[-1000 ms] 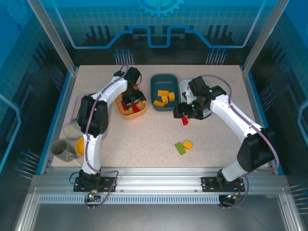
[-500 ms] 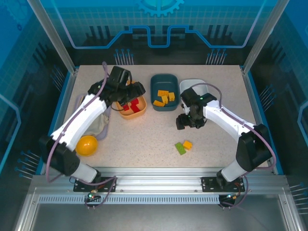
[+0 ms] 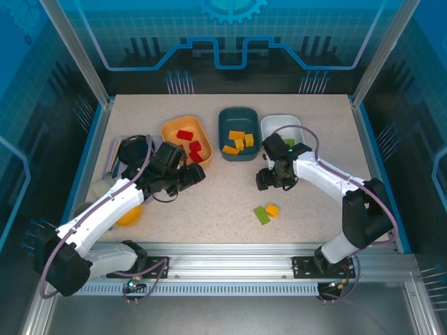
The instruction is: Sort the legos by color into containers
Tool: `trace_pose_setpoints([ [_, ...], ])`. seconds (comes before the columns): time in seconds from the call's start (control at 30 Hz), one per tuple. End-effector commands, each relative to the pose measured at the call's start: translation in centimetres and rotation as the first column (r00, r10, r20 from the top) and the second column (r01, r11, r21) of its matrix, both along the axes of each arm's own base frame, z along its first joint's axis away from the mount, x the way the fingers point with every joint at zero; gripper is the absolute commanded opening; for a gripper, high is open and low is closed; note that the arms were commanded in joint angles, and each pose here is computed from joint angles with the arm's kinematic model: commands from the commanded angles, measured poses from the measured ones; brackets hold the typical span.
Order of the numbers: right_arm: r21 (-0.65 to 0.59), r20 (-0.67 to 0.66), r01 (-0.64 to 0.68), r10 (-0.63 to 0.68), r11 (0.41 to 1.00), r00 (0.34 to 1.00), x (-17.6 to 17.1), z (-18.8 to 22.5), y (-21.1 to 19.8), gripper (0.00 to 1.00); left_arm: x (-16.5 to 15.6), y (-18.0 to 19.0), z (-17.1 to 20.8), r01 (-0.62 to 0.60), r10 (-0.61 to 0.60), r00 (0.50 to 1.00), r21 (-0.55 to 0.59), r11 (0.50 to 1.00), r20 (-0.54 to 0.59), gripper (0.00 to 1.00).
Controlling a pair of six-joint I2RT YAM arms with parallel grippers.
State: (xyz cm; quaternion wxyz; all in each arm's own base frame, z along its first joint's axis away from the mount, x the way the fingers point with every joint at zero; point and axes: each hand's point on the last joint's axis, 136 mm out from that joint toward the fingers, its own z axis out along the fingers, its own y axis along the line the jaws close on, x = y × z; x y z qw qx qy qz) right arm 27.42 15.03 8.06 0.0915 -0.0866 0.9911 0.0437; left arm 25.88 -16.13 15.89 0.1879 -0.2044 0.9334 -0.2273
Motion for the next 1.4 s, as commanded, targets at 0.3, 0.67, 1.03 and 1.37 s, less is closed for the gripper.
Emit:
trace_pose_setpoints([
  [0.3, 0.072, -0.404, 0.374, -0.316, 0.924, 0.858, -7.0, -0.4, -0.2, 0.80, 0.4, -3.5, 1.0, 0.146, -0.146, 0.989, -0.002, 0.989, 0.021, 0.77],
  [0.67, 0.030, -0.465, 0.699, -0.609, 0.715, 0.643, -6.3, -3.2, 0.1, 0.80, 0.1, -6.3, 1.7, 0.279, -0.277, 0.959, -0.028, 0.960, 0.053, 0.77],
  [1.03, -0.027, -0.478, 0.715, -0.638, 0.698, 0.604, -7.5, -5.4, -0.5, 0.71, 0.1, -6.3, 2.0, 0.284, -0.282, 0.957, -0.030, 0.958, 0.067, 0.78],
  [1.37, -0.041, -0.455, 0.702, -0.639, 0.711, 0.621, -7.6, -6.6, -0.9, 0.47, 0.1, -6.1, 2.2, 0.252, -0.248, 0.966, -0.047, 0.967, 0.078, 0.77],
])
